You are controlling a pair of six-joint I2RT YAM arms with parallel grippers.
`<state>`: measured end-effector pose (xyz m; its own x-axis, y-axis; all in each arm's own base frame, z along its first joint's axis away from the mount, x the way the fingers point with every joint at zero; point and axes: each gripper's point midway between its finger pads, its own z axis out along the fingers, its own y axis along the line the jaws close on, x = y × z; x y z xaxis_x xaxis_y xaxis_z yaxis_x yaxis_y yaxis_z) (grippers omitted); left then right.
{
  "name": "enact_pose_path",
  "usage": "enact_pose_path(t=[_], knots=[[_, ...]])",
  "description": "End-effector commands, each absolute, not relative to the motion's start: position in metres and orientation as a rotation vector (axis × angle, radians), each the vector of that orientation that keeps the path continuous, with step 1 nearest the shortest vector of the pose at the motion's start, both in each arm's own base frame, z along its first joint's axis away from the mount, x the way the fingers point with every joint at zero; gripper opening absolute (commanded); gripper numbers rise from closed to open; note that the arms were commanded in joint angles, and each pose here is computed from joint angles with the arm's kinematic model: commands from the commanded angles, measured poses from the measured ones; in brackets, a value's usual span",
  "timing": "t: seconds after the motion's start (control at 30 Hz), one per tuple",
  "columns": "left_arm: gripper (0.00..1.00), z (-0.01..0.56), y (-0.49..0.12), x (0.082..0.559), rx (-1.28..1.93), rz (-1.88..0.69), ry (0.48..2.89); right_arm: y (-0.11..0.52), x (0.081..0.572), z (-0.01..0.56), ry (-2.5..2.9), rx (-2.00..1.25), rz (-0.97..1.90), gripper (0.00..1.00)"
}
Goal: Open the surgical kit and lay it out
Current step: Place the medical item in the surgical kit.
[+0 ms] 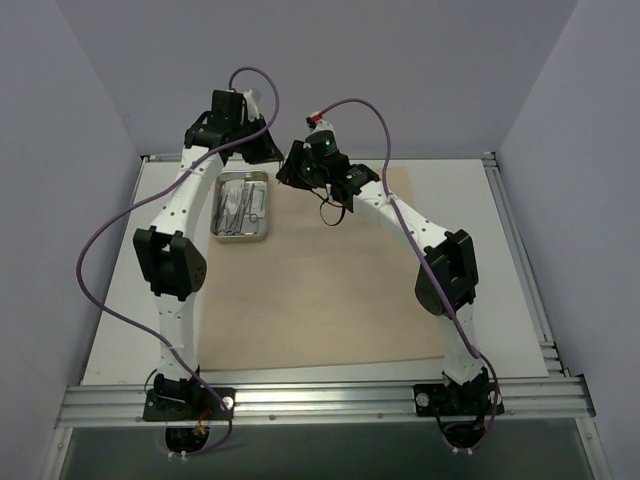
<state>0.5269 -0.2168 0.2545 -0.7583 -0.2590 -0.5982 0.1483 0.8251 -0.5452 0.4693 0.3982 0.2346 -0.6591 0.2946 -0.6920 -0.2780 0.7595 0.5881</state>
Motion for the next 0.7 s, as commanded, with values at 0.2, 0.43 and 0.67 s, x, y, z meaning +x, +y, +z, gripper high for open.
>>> enact_pose_path(t=[0.2, 0.43, 0.67], knots=[[0.02, 0.274, -0.23, 0.514, -0.067, -0.847, 2.278, 0.4, 0.482, 0.238, 2.095, 0.035, 0.844, 0.01], [0.02, 0.276, -0.23, 0.516, -0.069, -0.849, 2.269, 0.394, 0.486, 0.225, 2.141, 0.075, 0.858, 0.14], [0.02, 0.273, -0.233, 0.515, -0.064, -0.86, 2.277, 0.398, 0.489, 0.222, 2.142, 0.083, 0.879, 0.1]])
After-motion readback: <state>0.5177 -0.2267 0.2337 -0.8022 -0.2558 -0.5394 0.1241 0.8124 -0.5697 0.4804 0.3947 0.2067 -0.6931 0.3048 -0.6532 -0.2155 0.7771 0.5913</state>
